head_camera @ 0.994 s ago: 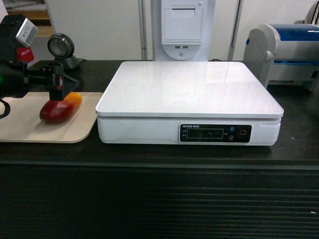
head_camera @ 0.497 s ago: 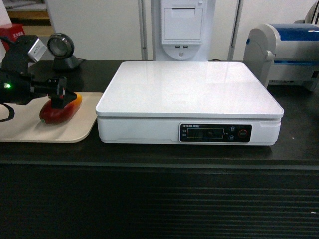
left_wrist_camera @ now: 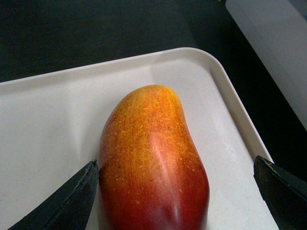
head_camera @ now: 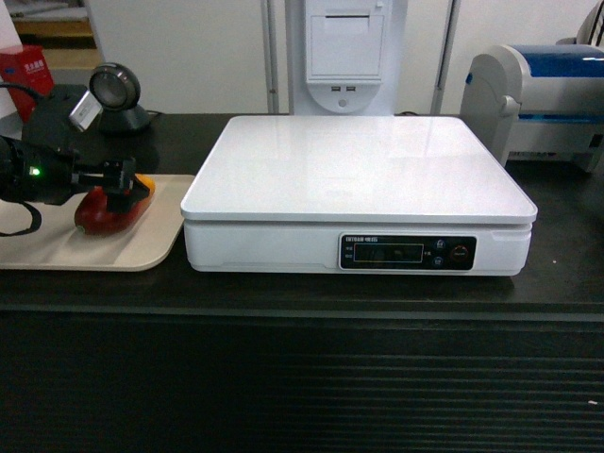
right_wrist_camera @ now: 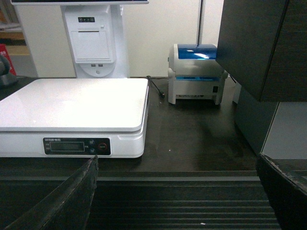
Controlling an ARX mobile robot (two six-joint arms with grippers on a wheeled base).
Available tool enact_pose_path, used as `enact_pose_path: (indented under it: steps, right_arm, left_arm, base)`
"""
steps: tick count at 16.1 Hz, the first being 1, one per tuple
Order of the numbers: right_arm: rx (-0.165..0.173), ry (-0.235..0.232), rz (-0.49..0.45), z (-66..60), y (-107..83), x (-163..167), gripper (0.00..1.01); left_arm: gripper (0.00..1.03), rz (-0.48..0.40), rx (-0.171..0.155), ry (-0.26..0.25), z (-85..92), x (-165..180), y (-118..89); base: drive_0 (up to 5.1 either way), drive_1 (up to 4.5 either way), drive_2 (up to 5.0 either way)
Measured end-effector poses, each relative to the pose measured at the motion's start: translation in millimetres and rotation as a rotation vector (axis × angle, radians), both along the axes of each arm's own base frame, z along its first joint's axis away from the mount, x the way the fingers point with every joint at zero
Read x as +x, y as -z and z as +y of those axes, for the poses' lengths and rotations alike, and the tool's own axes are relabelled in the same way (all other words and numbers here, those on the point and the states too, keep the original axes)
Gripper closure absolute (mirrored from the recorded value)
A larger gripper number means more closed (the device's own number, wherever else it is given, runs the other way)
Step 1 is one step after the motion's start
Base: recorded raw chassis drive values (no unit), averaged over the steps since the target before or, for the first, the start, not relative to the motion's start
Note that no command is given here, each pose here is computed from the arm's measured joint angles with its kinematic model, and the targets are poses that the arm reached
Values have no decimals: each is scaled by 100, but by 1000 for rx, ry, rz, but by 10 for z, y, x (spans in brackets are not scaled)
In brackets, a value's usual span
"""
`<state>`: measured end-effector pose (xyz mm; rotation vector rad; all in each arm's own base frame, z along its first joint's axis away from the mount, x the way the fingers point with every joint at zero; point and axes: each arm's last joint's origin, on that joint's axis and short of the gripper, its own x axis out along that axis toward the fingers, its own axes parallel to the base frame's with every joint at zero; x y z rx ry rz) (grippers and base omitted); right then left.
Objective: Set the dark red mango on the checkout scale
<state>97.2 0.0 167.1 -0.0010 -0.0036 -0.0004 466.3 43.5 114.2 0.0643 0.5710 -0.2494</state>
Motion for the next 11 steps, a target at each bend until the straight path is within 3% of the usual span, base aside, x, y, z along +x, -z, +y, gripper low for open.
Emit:
enact_pose_path:
  steps: [11]
  right_arm:
    - [0,0,0,0,0,0,3]
  left_arm:
    - [6,50,40,-41,69,210,236]
  base:
    - [0,0,0]
